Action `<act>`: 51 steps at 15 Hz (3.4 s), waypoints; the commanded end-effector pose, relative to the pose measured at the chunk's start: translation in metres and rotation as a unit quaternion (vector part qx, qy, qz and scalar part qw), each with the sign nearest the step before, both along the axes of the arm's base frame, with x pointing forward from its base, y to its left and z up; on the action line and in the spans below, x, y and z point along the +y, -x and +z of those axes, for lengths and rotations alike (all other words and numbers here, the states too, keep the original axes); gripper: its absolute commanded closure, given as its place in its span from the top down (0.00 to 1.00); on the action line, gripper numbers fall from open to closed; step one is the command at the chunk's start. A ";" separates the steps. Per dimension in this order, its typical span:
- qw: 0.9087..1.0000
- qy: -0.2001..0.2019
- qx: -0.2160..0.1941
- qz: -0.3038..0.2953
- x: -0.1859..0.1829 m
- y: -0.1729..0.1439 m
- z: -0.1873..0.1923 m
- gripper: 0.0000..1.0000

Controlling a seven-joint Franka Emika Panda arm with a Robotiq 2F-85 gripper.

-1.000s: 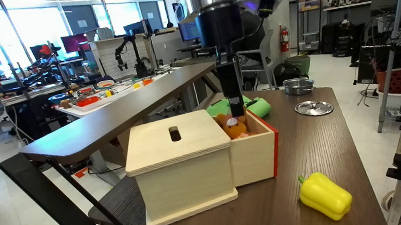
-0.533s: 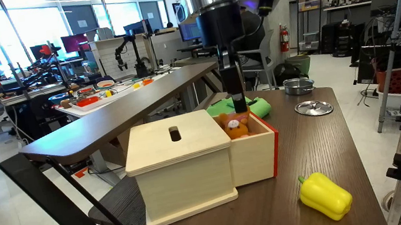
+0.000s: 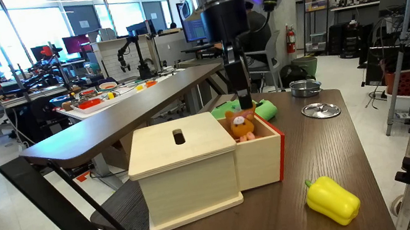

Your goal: Remove the toy from the drawer and put it on the table

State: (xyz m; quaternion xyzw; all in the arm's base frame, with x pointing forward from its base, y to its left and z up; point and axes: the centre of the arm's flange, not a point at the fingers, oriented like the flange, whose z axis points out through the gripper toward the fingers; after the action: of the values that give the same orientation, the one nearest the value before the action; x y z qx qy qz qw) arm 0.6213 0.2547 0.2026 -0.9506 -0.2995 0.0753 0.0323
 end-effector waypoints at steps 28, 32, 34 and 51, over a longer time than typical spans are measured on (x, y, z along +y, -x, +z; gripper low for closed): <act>0.982 0.054 0.033 -0.180 -0.178 0.061 -0.045 0.01; 0.980 0.059 0.028 -0.189 -0.179 0.058 -0.063 0.01; 0.979 0.058 0.024 -0.194 -0.179 0.055 -0.068 0.01; 0.970 0.022 -0.085 -0.227 -0.177 0.040 -0.003 0.93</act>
State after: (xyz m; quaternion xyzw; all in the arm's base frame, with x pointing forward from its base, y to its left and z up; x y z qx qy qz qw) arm 0.5914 0.0734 0.1544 -0.9955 -0.0800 0.0505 -0.0032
